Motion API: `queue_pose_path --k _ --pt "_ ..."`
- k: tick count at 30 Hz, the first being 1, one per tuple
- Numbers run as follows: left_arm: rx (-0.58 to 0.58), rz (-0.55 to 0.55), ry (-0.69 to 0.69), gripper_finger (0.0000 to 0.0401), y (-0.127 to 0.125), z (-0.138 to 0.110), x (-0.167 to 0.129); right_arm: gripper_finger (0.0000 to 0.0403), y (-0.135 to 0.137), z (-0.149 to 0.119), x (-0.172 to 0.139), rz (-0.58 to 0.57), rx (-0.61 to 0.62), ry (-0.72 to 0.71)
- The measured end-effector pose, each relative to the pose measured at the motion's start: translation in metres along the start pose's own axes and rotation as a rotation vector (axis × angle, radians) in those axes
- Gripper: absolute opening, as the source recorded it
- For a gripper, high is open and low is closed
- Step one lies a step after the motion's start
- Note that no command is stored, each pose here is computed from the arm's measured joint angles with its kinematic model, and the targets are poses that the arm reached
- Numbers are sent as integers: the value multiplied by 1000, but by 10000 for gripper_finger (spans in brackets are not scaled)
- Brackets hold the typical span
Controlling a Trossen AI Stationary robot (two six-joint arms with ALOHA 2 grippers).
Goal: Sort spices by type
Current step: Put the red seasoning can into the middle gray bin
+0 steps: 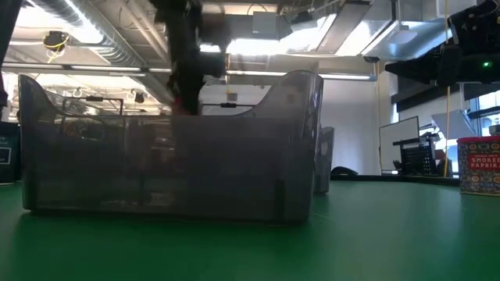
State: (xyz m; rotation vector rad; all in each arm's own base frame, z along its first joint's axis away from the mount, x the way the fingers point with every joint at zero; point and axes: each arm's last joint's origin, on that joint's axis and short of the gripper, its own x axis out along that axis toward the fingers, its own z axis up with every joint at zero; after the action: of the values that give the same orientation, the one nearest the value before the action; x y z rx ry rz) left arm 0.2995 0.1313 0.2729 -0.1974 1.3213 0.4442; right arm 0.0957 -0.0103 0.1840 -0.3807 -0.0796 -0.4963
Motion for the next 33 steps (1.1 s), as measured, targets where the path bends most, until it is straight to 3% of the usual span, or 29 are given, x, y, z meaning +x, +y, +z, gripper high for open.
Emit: queue_pose_path --k 9,17,26,33 --pt "145 -75 -159 208 -72 11 -43 5 0 0 0 9 5 -8" --pt "255 -148 -322 213 -121 14 -53 5 2 1 0 61 37 -30" --pt "288 -107 -292 216 -142 18 -29 5 3 0 0 83 116 -20" --pt "296 -81 -205 219 -146 25 4 5 5 -3 0 110 107 8"
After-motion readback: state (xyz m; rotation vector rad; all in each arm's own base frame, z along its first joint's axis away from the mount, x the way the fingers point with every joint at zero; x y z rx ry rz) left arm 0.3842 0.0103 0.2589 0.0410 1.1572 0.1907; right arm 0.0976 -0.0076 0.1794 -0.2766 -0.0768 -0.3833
